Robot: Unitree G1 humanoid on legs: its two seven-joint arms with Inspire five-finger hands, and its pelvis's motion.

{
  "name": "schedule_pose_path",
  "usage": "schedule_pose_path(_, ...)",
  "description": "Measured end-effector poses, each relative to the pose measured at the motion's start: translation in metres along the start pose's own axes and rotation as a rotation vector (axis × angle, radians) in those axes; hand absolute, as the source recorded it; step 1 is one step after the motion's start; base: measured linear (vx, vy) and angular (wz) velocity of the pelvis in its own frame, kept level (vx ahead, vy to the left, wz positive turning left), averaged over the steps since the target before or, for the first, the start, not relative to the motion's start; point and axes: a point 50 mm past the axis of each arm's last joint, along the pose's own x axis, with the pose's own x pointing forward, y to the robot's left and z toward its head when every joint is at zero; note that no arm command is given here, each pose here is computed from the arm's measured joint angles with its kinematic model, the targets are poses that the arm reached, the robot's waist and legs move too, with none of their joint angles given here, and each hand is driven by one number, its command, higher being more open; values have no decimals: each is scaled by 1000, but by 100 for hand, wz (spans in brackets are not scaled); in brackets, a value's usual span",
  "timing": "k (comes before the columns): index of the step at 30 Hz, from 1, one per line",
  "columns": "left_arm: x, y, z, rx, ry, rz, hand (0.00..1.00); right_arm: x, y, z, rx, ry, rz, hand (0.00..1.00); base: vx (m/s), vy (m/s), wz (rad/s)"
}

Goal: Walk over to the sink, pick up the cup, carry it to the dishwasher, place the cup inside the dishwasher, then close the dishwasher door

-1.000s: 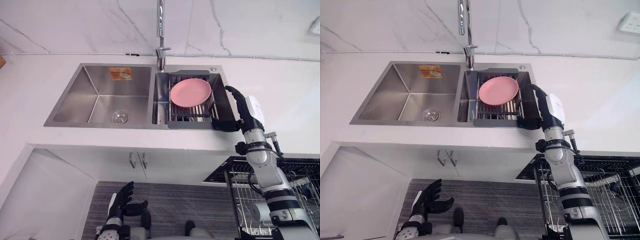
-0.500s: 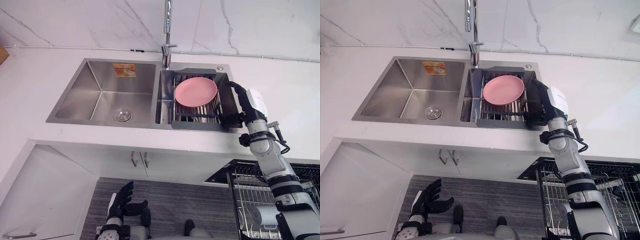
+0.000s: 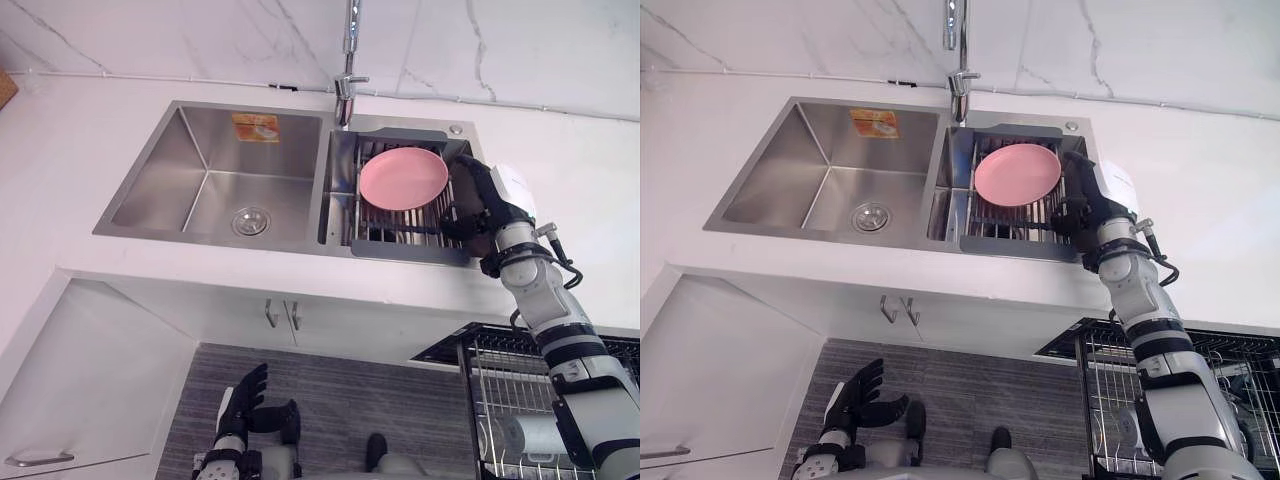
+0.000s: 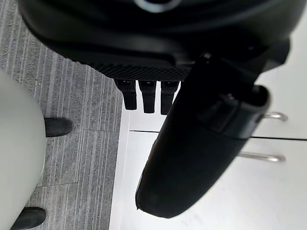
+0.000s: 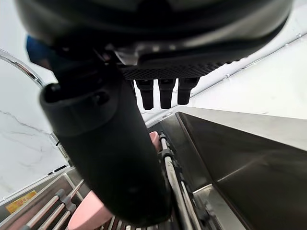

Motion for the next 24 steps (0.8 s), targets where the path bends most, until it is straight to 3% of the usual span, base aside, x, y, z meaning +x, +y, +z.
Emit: schedule_pose_path(24,15,4,24,-34,-81,37,90,44,-60,17,-202,17,-119,90,-23,0,4)
